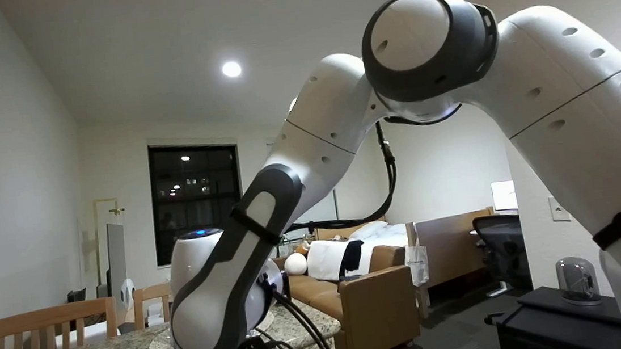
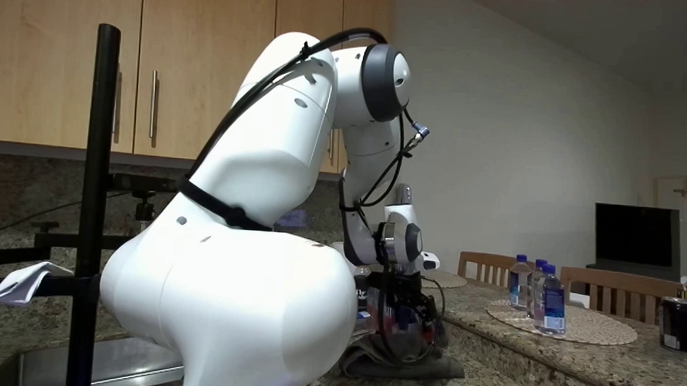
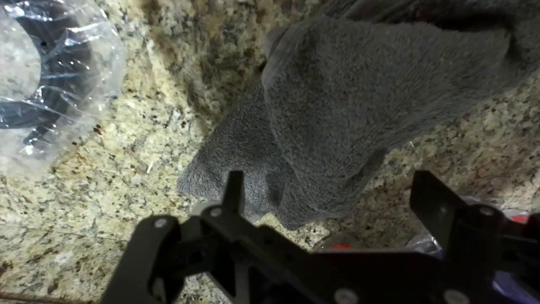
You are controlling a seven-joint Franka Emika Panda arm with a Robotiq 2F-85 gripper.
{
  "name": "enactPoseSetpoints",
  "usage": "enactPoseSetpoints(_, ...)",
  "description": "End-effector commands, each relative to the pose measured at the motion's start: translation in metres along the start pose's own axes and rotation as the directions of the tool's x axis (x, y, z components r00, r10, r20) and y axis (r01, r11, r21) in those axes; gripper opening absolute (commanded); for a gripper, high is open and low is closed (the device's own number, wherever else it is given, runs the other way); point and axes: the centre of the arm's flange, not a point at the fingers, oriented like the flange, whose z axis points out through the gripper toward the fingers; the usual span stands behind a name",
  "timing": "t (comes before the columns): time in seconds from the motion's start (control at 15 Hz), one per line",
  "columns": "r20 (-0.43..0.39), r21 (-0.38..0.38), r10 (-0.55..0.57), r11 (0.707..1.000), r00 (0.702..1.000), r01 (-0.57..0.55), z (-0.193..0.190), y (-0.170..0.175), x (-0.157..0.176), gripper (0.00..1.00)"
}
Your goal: Unfold the cloth on the counter
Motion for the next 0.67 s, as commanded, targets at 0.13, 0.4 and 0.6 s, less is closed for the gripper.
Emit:
enactPoseSetpoints(0.13, -0.013, -0.024, 0.034, 0.999, 0.999, -0.035, 0.022, -0.014, -0.002, 1.00)
enactPoseSetpoints(0.4, 0.007, -0.023, 0.035, 0.999, 0.999, -0.035, 0.035, -0.019, -0.003, 1.00)
enactPoseSetpoints(0.6, 0.020, -0.024, 0.029, 0.999, 0.999, -0.028, 0.044, -0.022, -0.005, 1.00)
